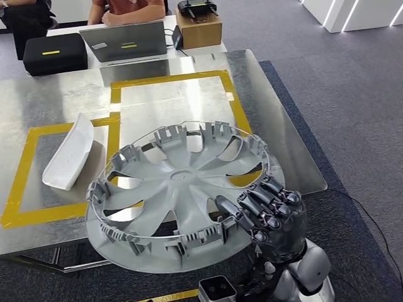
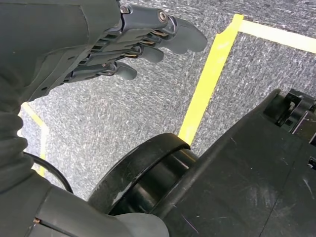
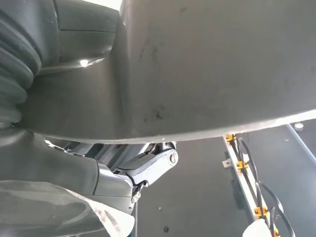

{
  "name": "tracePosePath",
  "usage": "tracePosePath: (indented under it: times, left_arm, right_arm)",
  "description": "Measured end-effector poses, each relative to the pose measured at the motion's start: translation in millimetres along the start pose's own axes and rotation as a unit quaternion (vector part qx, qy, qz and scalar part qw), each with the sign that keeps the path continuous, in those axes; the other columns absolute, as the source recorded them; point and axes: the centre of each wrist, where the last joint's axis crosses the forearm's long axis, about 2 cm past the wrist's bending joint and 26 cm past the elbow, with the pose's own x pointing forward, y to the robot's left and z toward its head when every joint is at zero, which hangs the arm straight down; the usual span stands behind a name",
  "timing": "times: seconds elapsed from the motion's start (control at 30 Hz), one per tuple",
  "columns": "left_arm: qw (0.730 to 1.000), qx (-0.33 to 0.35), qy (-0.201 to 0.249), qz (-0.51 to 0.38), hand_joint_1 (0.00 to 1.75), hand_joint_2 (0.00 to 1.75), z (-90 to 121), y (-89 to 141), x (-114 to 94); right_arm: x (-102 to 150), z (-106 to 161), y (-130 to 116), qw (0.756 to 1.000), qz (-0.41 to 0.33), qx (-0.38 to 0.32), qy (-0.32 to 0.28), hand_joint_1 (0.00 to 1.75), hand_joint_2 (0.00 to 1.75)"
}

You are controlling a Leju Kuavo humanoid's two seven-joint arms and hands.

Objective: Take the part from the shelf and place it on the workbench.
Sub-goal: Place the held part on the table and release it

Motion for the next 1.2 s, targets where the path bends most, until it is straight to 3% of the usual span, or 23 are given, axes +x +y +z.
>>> tracePosePath:
  times: [0.7,0.87,1.2]
  left_arm:
    - [1.0,-0.004,0.005,0.0,0.0,1.75,-1,2,-5]
    - [1.0,0.002,0.009,0.005,0.0,1.75,-2,2,-10]
    - [1.0,0.004,0.013,0.009,0.0,1.75,-3,4,-14]
  right_arm:
    - [-21,22,9,0.996,0.053,0.069,0.001,1.75,1.75]
    - [-34,35,15,0.985,0.099,0.108,0.088,1.75,1.75]
    - [-48,47,21,0.982,0.108,0.136,0.072,1.75,1.75]
